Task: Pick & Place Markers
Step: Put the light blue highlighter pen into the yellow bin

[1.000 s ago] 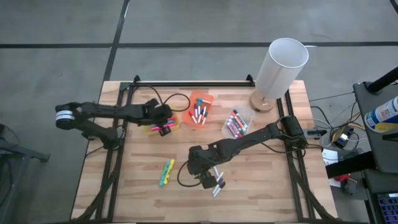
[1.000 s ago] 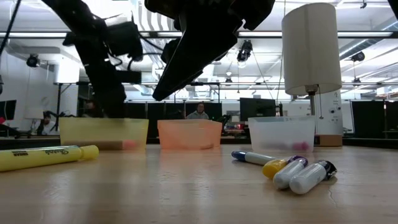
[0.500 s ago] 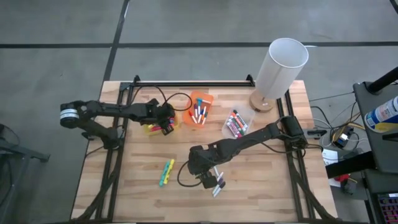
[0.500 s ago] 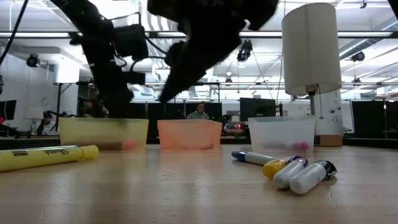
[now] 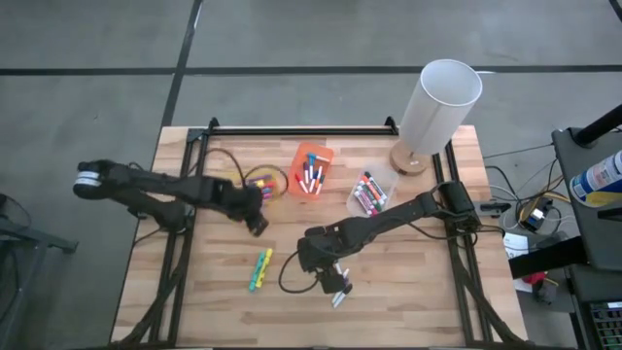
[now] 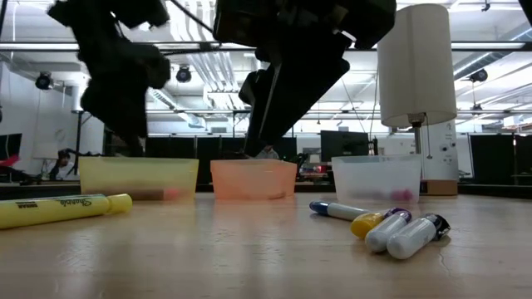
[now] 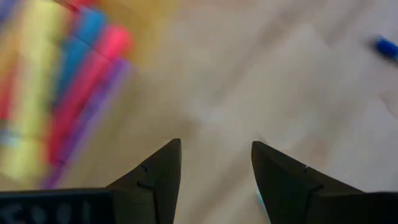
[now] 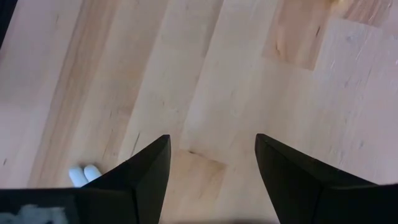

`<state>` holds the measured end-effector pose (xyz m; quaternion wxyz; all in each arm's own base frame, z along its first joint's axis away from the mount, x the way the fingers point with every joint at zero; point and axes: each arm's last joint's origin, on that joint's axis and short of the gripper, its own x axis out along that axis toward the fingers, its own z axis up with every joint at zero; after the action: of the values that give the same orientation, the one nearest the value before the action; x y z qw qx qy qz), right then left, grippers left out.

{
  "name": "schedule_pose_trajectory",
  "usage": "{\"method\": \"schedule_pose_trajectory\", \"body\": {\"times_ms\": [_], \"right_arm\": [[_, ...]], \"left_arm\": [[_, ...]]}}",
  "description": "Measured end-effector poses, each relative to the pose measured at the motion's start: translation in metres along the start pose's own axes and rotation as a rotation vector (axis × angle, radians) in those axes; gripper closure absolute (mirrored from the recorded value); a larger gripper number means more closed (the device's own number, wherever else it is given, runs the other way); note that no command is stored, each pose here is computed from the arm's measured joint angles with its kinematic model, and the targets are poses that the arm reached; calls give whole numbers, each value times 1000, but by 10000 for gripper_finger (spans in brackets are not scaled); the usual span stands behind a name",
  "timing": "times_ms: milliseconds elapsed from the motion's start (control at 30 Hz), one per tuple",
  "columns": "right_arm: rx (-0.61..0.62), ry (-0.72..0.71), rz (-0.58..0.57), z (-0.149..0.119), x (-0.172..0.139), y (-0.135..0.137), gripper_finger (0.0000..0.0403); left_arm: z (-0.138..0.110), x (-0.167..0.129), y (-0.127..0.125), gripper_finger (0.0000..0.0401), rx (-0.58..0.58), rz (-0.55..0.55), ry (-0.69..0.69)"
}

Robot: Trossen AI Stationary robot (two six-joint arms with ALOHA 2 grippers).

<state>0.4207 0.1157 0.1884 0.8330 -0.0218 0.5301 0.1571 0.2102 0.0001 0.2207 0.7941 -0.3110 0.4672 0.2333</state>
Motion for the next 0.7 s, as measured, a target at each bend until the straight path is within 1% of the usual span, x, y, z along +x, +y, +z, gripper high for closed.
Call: {"method": "schedule_pose_trajectory", "body": {"times_ms": [100,200,300,400,467,600,700], "right_arm": [[-4,1,0,0,0,1,177],[-5,3,1,0,0,1,177],[-5,3,1,0,0,1,177],[-4,3,0,0,0,1,177],[-2,2,1,0,0,1,177],[13,3,1,0,0,1,177],[13,4,2,-1,0,2,177]], "left_arm": [[-19,-2,-17,213,0,-48,38],[-36,-2,-31,213,-26,-65,49],[-51,3,-45,213,-42,-81,37],[-63,11,-59,213,-34,-118,43],[-70,18,-65,213,-38,-109,62],[-83,33,-69,213,-57,-47,104],[-90,42,-71,213,-48,-15,122]]}}
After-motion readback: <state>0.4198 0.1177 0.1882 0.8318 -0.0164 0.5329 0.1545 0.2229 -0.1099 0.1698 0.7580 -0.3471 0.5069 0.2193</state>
